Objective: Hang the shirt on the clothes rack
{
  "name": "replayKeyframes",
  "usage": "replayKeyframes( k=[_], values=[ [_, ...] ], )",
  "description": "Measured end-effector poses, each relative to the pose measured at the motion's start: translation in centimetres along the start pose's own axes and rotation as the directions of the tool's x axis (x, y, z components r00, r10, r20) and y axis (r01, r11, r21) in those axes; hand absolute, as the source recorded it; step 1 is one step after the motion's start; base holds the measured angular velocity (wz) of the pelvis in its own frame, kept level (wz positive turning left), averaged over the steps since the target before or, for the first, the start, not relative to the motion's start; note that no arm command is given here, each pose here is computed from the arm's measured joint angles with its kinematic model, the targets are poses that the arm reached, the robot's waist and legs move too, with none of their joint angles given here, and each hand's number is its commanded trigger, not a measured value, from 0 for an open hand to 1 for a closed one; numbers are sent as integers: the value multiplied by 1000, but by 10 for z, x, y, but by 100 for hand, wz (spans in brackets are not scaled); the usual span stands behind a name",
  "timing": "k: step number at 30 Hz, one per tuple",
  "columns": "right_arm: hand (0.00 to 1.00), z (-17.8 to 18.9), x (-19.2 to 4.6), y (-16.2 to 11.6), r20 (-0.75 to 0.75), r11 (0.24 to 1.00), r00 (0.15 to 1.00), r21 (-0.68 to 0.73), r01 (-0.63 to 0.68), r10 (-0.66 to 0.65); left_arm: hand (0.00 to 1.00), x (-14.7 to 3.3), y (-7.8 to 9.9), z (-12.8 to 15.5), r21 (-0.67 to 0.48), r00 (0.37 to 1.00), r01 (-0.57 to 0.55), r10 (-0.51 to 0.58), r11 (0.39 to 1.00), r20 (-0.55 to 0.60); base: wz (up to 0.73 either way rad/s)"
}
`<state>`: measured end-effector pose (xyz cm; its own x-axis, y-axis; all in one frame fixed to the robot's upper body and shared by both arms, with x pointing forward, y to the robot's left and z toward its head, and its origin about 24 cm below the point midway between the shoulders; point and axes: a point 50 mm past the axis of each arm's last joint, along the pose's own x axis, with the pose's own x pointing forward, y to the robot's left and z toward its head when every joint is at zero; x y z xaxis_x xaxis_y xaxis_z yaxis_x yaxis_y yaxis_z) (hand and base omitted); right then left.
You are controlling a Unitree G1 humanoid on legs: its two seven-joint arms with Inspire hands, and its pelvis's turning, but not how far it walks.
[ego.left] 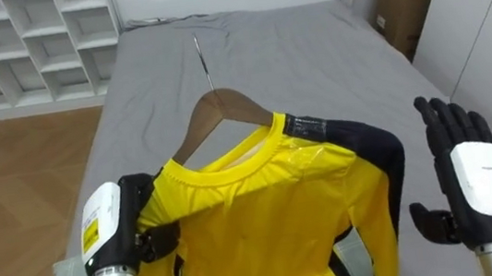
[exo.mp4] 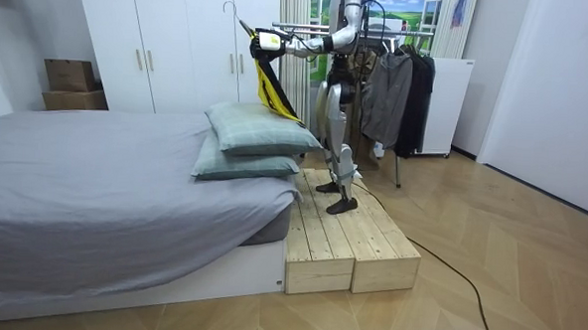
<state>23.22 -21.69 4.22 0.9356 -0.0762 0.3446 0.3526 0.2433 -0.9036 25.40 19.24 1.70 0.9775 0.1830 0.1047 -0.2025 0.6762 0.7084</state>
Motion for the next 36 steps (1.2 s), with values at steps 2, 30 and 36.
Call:
replayKeyframes(
  k=[2,30,36],
  values=[
    [0,1,2,-1,5,1000,1000,-2,10,-10,100,0,0,0,1,1000,0,0,1000,0,-4],
    [0,44,45,-20,196,991,972,28,129,-132,100,6,4,14,32,997,-21,19,999,76,-2],
    [0,57,44,-15,234,993,965,57,108,-118,100,7,10,12,54,996,-45,40,998,79,-31]
  ],
)
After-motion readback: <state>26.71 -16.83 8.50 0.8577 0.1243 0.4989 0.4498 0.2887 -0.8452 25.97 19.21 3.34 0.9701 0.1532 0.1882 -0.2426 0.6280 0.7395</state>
